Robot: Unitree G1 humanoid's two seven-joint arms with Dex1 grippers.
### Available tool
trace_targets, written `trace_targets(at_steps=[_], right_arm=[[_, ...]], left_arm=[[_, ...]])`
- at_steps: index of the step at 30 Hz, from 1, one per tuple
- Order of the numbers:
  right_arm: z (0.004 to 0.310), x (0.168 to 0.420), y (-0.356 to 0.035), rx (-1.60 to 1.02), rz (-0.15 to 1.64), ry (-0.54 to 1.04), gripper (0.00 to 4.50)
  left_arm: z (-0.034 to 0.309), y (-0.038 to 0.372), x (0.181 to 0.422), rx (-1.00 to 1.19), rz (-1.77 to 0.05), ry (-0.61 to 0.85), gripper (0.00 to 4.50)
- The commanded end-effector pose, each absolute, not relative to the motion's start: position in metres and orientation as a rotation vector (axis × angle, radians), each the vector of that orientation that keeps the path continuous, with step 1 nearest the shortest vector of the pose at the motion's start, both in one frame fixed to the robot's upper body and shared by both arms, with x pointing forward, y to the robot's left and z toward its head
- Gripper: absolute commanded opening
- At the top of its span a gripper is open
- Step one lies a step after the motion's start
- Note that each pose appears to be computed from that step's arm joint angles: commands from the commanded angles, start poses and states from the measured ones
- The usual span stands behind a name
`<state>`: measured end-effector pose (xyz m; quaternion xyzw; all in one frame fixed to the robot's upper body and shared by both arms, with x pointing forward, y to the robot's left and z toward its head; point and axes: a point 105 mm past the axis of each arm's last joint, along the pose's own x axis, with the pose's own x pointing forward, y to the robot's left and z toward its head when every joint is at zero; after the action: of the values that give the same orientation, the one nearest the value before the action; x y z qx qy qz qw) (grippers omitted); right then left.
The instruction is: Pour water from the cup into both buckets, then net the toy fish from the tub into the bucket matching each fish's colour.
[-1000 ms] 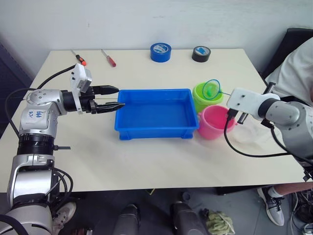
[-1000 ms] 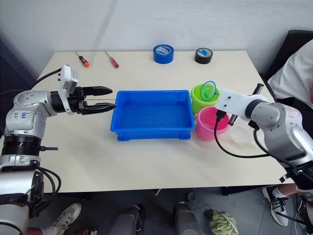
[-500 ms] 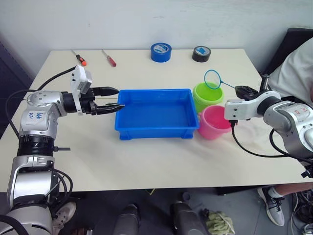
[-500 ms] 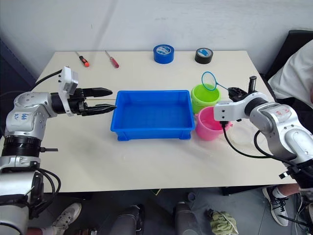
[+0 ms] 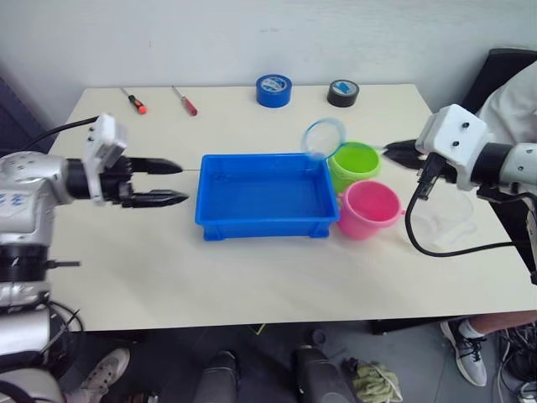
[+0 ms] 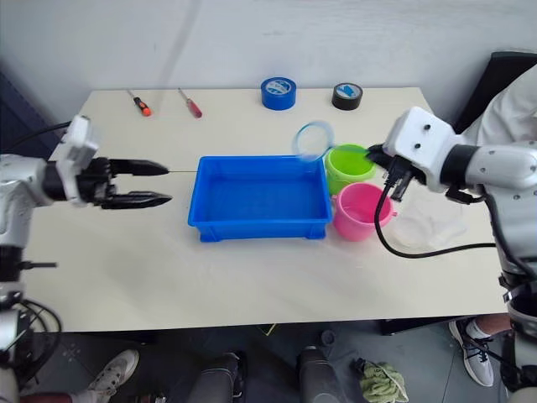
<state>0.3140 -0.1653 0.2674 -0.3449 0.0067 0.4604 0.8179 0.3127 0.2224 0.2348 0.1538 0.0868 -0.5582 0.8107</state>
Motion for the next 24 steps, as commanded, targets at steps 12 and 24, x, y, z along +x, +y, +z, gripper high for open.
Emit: trace_targets(at_steps=[12, 24], right_arm=[[0.187, 0.276, -0.084, -0.561, 1.510, 0.129, 0.00], [0.129, 0.292, -0.063, -0.540, 1.421, 0.162, 0.00]], left_arm=[[0.223, 0.202, 0.272, 0.420, -1.252, 0.264, 3.58], [0.186, 0.173, 0.271, 0.480, -1.301, 0.228, 3.58]])
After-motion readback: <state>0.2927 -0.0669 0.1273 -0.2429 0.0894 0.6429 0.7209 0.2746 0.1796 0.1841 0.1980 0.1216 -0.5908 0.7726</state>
